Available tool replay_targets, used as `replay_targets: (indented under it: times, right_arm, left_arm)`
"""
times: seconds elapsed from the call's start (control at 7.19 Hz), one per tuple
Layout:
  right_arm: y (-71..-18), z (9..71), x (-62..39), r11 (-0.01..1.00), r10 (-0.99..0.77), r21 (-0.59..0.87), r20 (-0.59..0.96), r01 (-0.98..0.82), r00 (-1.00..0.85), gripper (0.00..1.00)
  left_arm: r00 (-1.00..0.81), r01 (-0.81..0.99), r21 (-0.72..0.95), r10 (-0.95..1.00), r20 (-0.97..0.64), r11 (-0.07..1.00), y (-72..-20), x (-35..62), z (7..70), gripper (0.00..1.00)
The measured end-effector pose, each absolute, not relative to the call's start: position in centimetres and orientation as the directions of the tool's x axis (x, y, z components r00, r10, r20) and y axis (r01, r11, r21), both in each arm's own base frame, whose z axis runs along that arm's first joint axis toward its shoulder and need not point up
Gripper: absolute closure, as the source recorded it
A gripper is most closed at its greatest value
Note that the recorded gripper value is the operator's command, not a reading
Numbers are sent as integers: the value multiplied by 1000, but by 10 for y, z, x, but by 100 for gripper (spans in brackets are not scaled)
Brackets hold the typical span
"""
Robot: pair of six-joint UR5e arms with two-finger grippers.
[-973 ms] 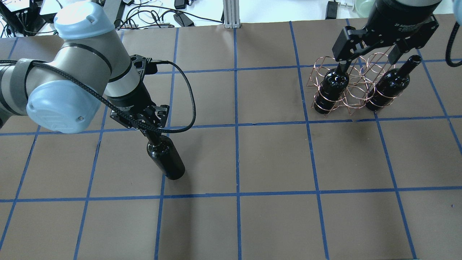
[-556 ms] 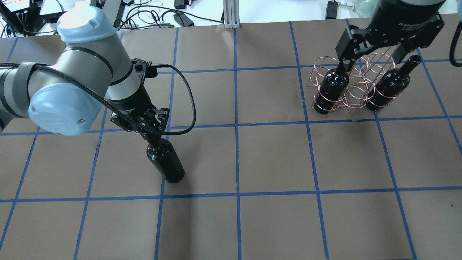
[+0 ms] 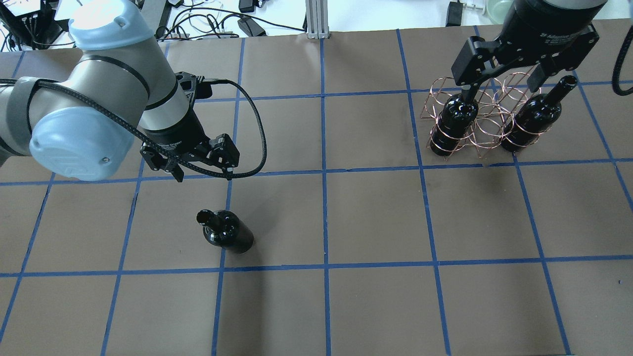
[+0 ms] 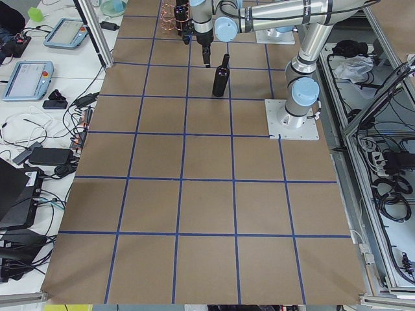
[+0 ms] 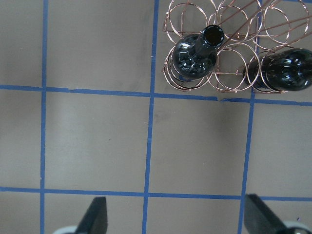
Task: Place wine into wine basket
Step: 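Set the bottle standing on the table and open the left gripper, then raise the left gripper away while the right gripper moves toward the standing bottle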
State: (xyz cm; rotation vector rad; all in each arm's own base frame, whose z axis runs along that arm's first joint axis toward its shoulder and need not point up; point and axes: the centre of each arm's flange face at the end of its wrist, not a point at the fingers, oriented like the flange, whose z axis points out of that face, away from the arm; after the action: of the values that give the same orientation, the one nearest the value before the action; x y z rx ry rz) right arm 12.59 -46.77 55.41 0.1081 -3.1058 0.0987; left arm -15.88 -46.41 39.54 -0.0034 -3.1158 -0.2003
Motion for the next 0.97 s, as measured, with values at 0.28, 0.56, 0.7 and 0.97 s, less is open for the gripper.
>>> replay_targets:
  times: [0.28,0.56,0.7,0.97]
  right_arm:
    - [-469,555,128,995,-65,-73,16,-66,-998,0]
    - [-469,555,129,995,-67,-76,13,-68,-998,2]
    - [-470,556,130,994,-66,-88,14,-67,-998,1]
    - [-473,557,140,992,-48,-119,11,-49,-999,1]
  left_arm:
    - [-999,-33,126,-31,-18,992,-475,-136,422,0]
    - [-992,-117,48,-115,-49,992,-501,-72,468,0]
    - [-988,-146,16,-145,-52,989,-509,-33,486,0]
    - [-977,-204,-3,-204,-59,979,-512,33,497,0]
